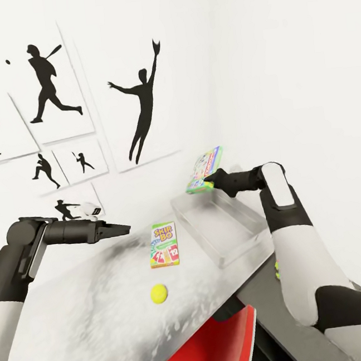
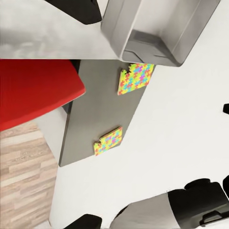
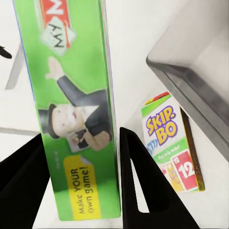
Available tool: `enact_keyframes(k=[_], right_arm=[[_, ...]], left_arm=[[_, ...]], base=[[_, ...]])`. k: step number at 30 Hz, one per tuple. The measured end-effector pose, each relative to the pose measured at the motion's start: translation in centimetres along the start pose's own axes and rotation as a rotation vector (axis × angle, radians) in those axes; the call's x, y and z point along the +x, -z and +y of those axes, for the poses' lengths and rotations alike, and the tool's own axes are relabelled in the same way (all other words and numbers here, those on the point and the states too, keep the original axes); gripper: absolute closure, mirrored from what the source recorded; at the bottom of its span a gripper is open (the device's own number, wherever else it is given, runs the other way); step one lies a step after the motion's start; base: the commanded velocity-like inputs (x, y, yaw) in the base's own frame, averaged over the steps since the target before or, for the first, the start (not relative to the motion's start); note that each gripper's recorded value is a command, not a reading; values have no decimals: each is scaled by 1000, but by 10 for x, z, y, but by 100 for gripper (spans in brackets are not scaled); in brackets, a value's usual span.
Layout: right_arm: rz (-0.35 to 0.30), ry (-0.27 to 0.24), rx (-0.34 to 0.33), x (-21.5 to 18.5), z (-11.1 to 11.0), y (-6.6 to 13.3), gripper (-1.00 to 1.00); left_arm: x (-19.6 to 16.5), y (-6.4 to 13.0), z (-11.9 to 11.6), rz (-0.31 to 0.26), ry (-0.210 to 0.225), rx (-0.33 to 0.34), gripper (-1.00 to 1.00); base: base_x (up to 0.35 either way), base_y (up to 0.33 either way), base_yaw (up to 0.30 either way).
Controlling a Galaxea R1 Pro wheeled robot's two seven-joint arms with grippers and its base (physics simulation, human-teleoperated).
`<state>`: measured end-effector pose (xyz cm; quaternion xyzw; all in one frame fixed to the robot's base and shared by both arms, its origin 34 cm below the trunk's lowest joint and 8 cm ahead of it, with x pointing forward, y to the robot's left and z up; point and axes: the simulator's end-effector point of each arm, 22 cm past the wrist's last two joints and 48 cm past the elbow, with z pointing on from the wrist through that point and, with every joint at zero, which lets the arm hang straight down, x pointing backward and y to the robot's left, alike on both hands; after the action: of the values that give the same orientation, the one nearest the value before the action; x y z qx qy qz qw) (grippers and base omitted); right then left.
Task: Put all the toys in the child's room - the three board games (two on the bed and one on the table), the two jigsaw puzzles on the table, and the tennis ball on the table - inside the toy box on the table in the child's room.
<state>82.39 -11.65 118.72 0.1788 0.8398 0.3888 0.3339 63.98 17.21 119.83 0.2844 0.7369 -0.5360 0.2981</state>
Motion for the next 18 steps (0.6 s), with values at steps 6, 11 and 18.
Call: enact_keyframes(k=[6, 11, 18], right_arm=[[102, -39, 64, 2, -5, -28, 100], [145, -66, 107, 4, -24, -37, 100], [158, -81, 131, 4, -38, -42, 100]], left_arm=[[3, -1, 5, 2, 10, 1, -100], [5, -2, 9, 3, 18, 1, -100], [8, -4, 14, 5, 29, 1, -100]], base=[[0, 0, 0], [0, 0, 0], [0, 0, 0]])
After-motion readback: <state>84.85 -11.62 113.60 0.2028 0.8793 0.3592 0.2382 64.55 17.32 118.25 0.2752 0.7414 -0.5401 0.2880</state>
